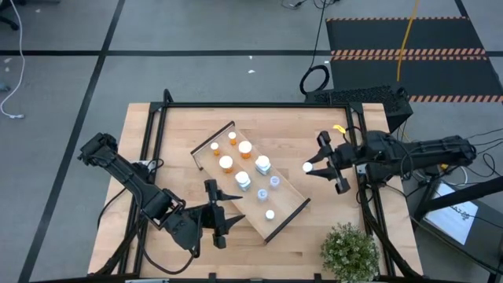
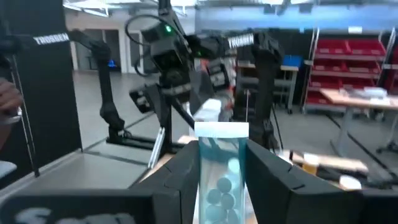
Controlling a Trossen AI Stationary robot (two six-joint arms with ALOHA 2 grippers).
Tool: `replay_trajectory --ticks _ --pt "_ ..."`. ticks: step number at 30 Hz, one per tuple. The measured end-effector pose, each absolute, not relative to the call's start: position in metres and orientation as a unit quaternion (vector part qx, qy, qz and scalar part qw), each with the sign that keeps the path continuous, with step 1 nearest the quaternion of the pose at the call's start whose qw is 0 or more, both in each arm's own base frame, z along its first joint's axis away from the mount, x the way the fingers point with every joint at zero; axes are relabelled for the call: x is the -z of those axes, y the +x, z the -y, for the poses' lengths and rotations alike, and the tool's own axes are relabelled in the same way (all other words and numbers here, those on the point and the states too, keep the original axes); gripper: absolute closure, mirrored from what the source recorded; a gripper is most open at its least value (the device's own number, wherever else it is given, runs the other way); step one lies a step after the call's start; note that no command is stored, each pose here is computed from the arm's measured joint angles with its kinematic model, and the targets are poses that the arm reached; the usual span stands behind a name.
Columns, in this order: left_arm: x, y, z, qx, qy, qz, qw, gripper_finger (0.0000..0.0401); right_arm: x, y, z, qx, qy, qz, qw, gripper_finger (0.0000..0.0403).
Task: Pick and place medicine bottles onto shelf by color
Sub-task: Put the blue pill bottle on the shelf aligned with the blue pill bottle
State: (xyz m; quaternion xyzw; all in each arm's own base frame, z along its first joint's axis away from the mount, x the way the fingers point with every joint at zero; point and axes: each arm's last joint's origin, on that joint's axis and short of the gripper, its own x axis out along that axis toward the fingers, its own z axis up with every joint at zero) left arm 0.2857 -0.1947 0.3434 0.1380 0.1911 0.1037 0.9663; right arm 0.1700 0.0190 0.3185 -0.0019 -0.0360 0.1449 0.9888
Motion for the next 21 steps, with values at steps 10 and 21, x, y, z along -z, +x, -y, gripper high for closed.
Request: replay_trajectory --ticks 10,21 --pt "-0.344 0.286 0.195 -0.104 0.135 -0.188 0.967 0.0153 -0.331 0.177 -0.026 -0.200 -0.015 0.118 0.973 0.0293" --pt "-0.346 0.287 0.196 -0.101 0.137 -0.180 0.969 0.0153 -0.330 0.179 -0.026 -0.205 -0.007 0.114 0.972 0.0293"
